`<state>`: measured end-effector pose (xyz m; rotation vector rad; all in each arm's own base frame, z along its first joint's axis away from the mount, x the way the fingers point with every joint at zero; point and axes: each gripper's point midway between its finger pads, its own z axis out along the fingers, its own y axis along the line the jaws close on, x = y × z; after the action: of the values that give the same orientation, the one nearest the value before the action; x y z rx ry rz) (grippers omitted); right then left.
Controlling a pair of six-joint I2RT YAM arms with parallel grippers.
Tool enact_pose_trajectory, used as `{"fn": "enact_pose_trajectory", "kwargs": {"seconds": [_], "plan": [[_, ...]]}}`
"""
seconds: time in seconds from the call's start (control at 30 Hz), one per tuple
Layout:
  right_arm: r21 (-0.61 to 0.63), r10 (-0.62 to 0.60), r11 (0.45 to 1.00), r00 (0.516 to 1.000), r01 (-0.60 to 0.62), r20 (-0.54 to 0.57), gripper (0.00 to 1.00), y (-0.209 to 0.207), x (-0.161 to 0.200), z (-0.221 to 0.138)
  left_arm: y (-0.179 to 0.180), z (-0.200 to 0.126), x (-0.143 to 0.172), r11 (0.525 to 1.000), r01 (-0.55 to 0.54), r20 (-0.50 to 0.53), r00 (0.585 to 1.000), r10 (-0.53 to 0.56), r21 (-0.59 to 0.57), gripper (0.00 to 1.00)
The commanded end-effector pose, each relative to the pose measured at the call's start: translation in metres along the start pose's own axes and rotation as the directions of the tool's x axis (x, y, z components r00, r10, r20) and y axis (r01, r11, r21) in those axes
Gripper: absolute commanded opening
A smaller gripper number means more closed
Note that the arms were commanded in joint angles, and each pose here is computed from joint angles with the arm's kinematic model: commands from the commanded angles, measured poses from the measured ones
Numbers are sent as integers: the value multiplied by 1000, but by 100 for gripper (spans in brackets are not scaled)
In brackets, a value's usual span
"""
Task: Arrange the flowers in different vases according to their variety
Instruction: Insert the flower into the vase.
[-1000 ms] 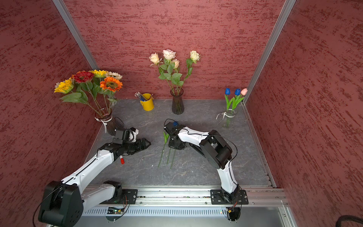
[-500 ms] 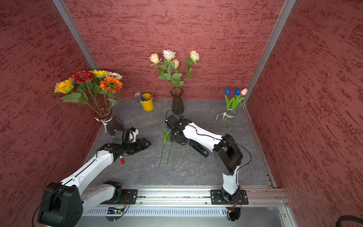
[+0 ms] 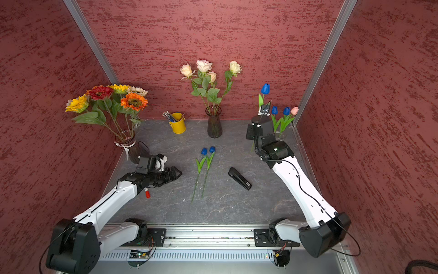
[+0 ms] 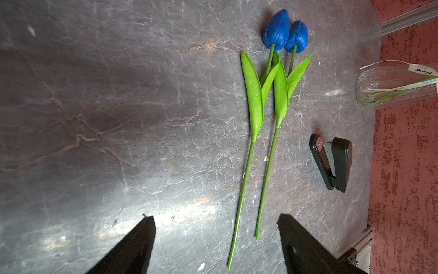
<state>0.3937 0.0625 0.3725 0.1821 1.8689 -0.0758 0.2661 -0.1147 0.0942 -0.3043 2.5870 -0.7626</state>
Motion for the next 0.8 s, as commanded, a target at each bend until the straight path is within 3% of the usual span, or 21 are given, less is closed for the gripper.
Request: {"fn": "enact_pose_trajectory", "kwargs": {"seconds": [0.0,0.17,0.33,0.7,0.77], "plan": [[160,-112,984,962,73,249,0,-39,-66,3,-7,-3,-13,1000,-9,25,1000,9,1,85],[226,-143,972,934,70,327,0,-73,-86,22,-9,2,-17,1000,1,26,1000,-1,4,86],[261,-128,965,920,30,369,0,-98,-82,42,-12,8,-18,1000,-6,4,1000,6,-2,85],[212,9,974,957,-74,291,0,-126,-23,99,-13,10,-15,1000,-12,-3,1000,12,-15,86],[208,24,976,975,-70,219,0,-127,3,119,-12,10,-14,1000,-11,-6,1000,11,-16,86]]}}
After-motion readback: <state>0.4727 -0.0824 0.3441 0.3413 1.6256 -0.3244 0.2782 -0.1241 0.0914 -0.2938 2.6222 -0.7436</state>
